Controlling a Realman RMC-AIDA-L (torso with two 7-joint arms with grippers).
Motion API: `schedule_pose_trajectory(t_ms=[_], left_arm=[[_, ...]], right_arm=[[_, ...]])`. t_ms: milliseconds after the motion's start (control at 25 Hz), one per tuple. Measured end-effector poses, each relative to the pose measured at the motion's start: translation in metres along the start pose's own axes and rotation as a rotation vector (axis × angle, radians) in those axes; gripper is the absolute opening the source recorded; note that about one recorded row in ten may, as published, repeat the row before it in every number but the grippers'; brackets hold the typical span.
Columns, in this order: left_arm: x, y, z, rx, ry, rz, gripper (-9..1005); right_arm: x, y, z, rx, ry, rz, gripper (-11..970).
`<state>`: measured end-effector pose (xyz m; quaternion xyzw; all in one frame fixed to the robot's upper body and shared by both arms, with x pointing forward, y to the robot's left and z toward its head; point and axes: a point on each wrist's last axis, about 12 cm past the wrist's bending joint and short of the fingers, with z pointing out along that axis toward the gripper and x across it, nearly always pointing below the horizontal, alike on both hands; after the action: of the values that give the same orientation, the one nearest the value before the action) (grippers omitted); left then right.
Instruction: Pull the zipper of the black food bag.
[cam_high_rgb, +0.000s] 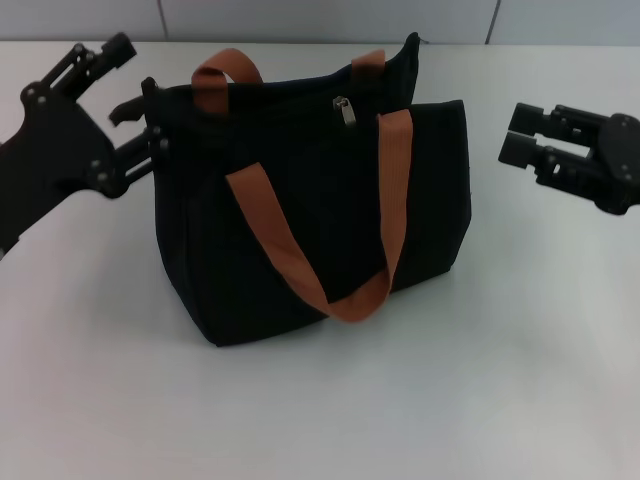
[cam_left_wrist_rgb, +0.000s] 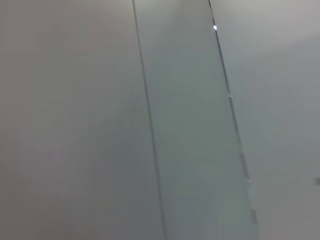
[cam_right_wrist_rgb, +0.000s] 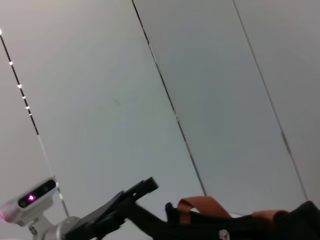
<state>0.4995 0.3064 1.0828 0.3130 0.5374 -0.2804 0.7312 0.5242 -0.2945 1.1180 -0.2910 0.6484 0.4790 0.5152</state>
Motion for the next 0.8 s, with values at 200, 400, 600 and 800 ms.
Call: schedule_pose_trajectory(t_ms=[200,400,600,800], left_arm=[[-0.005,0.004,-0.007,0.084,0.066,-0.087,754],[-0.014,0.008,-0.014,0.191,0.121,-0.203,808],[-0.028,0.014,-0.019,0.262,0.134,-0.259,807],[-0.036,0.007,-0.025,0.338,0.094,-0.287,806]], right_arm=[[0.011,0.001,-0.001,0.005,-0.016,-0.047,562],[0.017,0.004,-0.001,0.007,-0.014,-0.091,570],[0.021,0.004,-0.001,0.012,-0.005,-0.102,579],[0.029,0.007,0.001,0.000,-0.002,-0.128,587]])
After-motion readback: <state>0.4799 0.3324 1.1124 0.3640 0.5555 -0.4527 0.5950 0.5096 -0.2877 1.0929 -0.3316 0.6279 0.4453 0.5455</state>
